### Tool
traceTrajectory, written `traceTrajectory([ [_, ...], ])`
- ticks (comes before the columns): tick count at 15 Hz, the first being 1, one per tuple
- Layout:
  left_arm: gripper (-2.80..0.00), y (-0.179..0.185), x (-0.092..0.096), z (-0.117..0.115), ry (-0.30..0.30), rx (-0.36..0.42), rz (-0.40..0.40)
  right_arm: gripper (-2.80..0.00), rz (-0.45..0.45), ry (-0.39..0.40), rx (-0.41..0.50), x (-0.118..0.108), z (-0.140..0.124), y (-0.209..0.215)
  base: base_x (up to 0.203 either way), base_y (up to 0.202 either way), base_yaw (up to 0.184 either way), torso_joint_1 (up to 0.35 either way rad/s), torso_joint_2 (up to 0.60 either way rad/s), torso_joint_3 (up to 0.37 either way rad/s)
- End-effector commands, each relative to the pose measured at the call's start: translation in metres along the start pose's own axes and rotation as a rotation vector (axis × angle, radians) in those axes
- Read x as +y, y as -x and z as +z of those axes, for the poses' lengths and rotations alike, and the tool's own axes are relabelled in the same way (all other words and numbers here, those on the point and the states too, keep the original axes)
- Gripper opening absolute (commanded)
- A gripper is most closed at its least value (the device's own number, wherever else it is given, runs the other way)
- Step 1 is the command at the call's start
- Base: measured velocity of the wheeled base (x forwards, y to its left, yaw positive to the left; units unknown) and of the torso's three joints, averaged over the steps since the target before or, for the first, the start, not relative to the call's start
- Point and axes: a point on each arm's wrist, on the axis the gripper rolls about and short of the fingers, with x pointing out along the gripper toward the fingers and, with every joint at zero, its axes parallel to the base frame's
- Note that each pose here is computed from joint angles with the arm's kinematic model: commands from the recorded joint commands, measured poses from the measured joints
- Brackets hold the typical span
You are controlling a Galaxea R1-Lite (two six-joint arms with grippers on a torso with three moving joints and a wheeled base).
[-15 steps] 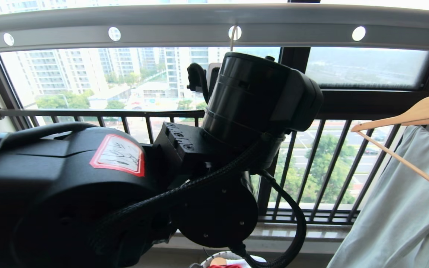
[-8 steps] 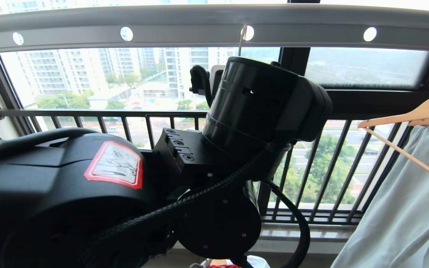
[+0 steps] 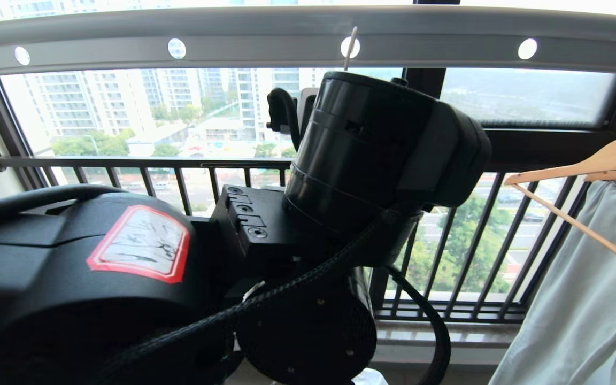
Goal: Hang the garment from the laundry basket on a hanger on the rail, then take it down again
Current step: Pick up the clothes rack on the clothesline
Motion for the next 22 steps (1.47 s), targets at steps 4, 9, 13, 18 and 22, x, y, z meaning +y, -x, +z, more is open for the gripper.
traceTrajectory([
  [4, -2.8, 0.028, 0.01, 0.016, 0.035, -0.03, -0.051, -2.8, 0.0, 0.002, 0.001, 0.0, 0.0, 0.0, 0.0, 0.0, 0.0, 0.0, 0.0, 0.0],
  [9, -2.8, 0.066, 0.042, 0.045, 0.063, -0.067, -0.113, -2.8, 0.0, 0.0, 0.001, 0.0, 0.0, 0.0, 0.0, 0.0, 0.0, 0.0, 0.0, 0.0],
  [13, -2.8, 0.094, 0.078, 0.052, -0.031, -0.015, -0.138, -2.8, 0.0, 0.0, 0.001, 0.0, 0.0, 0.0, 0.0, 0.0, 0.0, 0.0, 0.0, 0.0],
  [18, -2.8, 0.11, 0.115, 0.029, -0.17, 0.121, -0.265, -2.8, 0.0, 0.001, 0.001, 0.0, 0.0, 0.0, 0.0, 0.0, 0.0, 0.0, 0.0, 0.0],
  [22, -2.8, 0.137, 0.173, 0.003, -0.195, 0.249, -0.527, -2.8, 0.0, 0.0, 0.001, 0.0, 0.0, 0.0, 0.0, 0.0, 0.0, 0.0, 0.0, 0.0],
])
